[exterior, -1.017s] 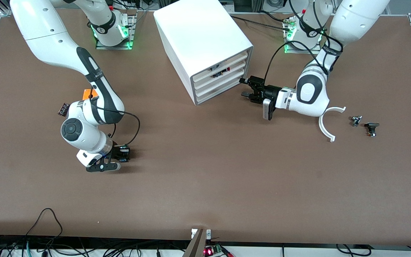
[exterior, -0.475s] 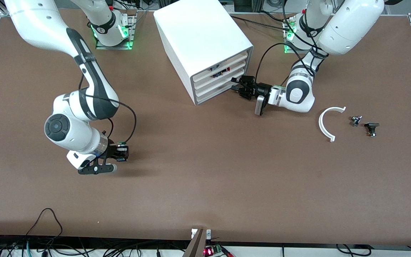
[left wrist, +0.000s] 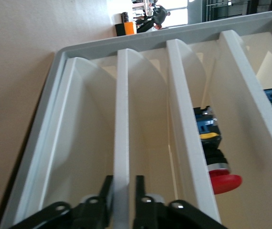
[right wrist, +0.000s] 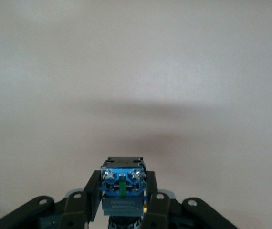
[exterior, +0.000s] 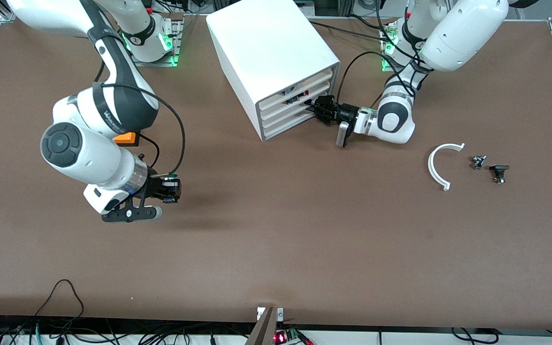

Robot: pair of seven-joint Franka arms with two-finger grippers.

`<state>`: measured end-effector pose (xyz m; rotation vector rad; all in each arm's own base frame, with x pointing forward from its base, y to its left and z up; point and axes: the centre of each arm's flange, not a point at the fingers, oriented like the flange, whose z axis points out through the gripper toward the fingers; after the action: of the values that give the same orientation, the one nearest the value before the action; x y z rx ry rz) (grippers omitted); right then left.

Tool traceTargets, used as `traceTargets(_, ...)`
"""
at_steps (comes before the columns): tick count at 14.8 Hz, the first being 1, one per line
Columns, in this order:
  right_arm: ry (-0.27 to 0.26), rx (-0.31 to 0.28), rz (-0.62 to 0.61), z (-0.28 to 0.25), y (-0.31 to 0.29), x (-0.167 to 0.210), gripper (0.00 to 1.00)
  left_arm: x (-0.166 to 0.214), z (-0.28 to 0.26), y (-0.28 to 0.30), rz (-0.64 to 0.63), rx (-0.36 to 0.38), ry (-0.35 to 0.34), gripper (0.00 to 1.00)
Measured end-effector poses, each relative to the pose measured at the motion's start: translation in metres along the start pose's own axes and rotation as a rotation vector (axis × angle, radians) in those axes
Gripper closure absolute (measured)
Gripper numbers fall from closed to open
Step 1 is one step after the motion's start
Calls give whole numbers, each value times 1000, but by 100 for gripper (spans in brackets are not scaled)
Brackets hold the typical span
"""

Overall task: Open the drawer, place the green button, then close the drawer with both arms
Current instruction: 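Pull the drawer open with the left gripper while the right gripper carries the button, then move the button over the drawer while the left gripper withdraws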

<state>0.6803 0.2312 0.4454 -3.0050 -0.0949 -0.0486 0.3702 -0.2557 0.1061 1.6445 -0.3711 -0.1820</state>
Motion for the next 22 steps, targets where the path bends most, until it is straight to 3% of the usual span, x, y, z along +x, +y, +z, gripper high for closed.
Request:
traceTargets(3,43,5,1,-42,-15,-8,59,-1,0,-2,-3,10,1,85)
traceTargets(7,28,2,77,-78,-50,-27,59,6,-8,-3,4,25,18,85)
traceTargets(11,22,6,171,-89,-84,-39,59,41,-51,-4,17,86,31,85)
traceTargets(15,-6,5,391,-70,-133,-58,59,83,-105,4,32,175,24,85)
traceTargets(19,-4,10,586,-51,-194,-84,59,102,-132,10,27,223,16,85)
traceTargets(20,1,16,634,-45,-206,-88,59,104,-136,11,17,231,15,82)
traceTargets(22,22,10,699,-31,-228,-97,59,107,-141,12,13,238,19,62)
